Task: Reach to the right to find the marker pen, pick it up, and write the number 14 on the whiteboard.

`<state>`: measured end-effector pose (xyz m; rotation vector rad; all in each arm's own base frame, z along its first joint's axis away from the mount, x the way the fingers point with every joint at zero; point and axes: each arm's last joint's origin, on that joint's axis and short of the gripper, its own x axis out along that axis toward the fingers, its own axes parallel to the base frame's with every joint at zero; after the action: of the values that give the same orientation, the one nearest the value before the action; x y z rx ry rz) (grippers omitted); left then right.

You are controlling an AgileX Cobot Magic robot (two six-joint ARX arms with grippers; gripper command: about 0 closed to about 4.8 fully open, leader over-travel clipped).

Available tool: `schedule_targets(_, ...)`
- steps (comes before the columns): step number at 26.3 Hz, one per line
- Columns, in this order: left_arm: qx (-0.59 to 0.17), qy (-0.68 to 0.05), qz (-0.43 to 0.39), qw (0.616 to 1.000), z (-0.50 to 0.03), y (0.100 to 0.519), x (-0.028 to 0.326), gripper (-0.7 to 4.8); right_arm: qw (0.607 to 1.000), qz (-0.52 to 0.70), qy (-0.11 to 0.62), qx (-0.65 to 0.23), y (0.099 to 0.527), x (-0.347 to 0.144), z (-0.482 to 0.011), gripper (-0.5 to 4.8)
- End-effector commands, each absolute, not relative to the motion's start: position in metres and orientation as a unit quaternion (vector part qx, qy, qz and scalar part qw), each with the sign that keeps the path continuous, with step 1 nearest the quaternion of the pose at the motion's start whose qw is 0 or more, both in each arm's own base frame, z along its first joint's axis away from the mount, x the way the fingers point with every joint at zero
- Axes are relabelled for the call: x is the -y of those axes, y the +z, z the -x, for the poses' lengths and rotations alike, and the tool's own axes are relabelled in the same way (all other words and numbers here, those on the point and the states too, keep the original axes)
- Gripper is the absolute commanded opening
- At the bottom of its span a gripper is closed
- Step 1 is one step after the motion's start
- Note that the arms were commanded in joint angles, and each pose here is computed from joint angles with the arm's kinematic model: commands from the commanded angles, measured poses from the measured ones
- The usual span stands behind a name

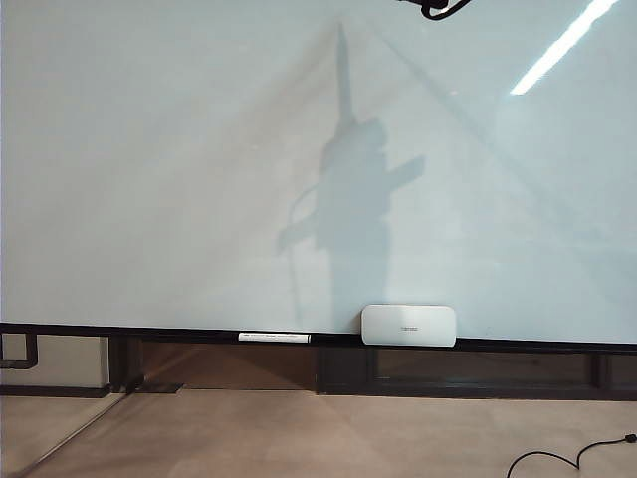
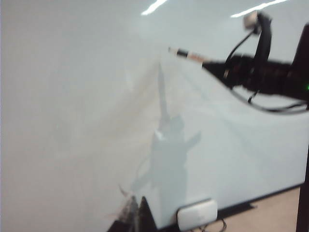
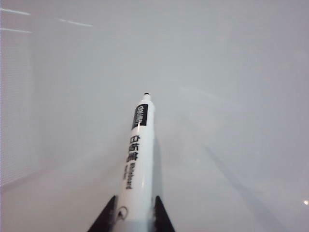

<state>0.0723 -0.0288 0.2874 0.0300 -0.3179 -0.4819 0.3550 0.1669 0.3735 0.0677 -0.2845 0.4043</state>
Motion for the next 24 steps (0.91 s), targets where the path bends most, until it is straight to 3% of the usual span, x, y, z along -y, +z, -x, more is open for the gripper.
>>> schedule_targets(1, 0.168, -0.239, -0.015, 0.956, -0.068, 0.298, 0.027, -0.06, 0.969, -0.040, 0.186, 0.156, 0.380, -0.170, -0.354, -0.02)
schedule_targets(24, 0.161, -0.242, -0.016, 0.957, -0.068, 0.297, 0.028, -0.06, 0.965, -0.035, 0.186, 0.183, 0.372, -0.184, -0.372, -0.02)
